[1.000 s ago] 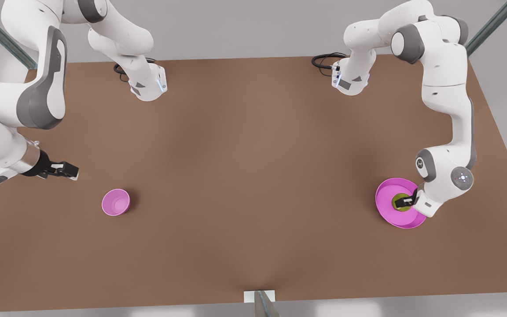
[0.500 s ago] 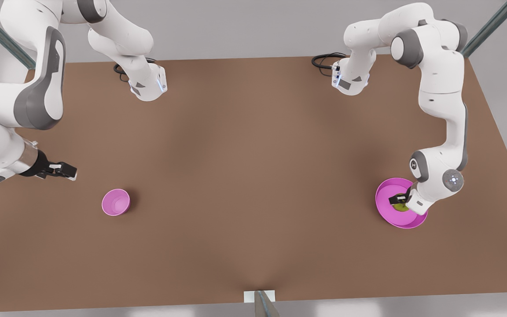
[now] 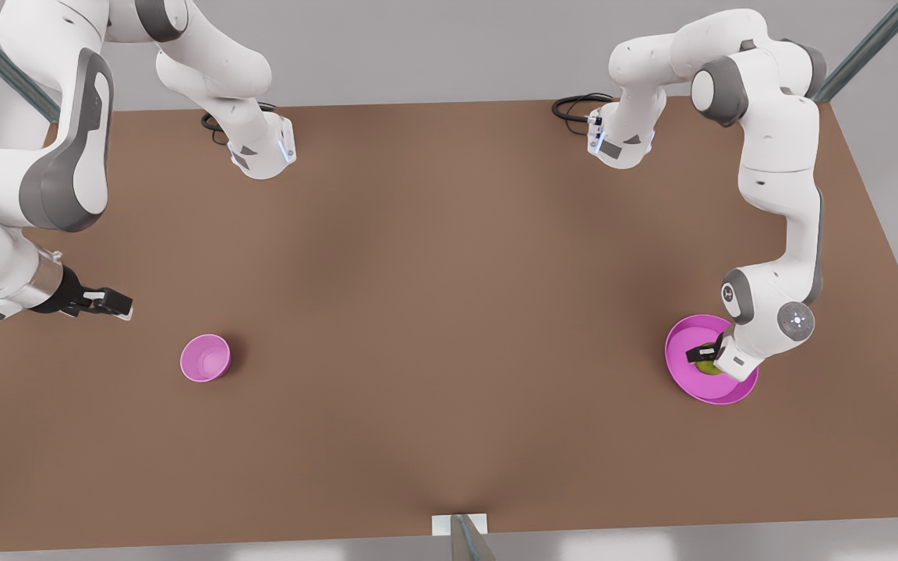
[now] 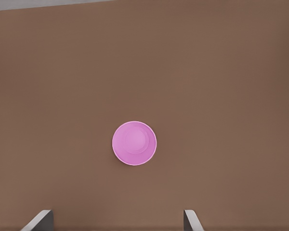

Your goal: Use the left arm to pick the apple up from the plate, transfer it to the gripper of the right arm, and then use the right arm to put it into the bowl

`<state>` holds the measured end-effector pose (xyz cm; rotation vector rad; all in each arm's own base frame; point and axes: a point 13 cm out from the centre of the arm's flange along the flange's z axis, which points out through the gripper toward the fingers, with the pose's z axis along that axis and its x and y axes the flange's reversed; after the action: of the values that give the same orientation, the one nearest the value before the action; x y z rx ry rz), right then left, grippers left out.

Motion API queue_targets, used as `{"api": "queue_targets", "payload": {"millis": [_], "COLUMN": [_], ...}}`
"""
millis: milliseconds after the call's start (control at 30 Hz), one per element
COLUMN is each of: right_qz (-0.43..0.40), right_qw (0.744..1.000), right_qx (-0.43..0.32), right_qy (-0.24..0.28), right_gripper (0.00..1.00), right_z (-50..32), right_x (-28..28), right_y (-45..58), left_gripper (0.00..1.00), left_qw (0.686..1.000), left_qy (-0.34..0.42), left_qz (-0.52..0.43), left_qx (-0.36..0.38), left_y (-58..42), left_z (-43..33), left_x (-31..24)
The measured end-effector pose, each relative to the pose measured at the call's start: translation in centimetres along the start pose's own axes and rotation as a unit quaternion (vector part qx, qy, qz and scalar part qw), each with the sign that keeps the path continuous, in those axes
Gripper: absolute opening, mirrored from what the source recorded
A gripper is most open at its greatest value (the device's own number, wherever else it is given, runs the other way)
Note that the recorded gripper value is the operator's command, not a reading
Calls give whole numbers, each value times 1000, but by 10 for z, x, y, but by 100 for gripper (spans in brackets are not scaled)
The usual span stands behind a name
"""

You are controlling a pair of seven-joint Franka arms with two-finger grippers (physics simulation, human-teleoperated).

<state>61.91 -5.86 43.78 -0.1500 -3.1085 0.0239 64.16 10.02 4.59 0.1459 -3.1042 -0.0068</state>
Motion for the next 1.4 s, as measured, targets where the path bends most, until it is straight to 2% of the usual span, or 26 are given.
{"api": "queue_targets", "payload": {"millis": [200,367,533,600,733,833,1000,1133,1233,1400], "right_qz": [1,0,0,12,18,18,78,91,97,105], "right_qw": [1000,1000,989,971,917,884,807,785,781,759], "right_qx": [0,-3,-147,-233,-392,-461,-575,-607,-612,-639], "right_qy": [0,1,32,48,70,79,104,87,73,62], "right_gripper": [100,100,100,100,100,100,99,100,100,100], "right_z": [0,2,24,34,46,54,75,86,106,138], "right_x": [0,0,-2,-9,-25,-18,-13,-24,-33,-33], "right_y": [-2,0,78,116,241,331,401,438,442,463], "left_gripper": [89,89,90,89,89,89,89,89,89,89], "left_qw": [999,992,977,967,936,905,840,784,757,721], "left_qy": [-34,-58,-32,-21,-13,-24,-57,-120,-154,-206], "left_qz": [15,86,101,108,147,194,227,247,259,282], "left_qx": [7,76,184,229,320,378,490,556,580,599], "left_y": [-20,-161,-269,-301,-381,-449,-553,-618,-641,-659], "left_z": [-58,-128,-157,-165,-182,-198,-205,-230,-229,-220], "left_x": [-18,-15,18,30,51,63,80,69,71,75]}}
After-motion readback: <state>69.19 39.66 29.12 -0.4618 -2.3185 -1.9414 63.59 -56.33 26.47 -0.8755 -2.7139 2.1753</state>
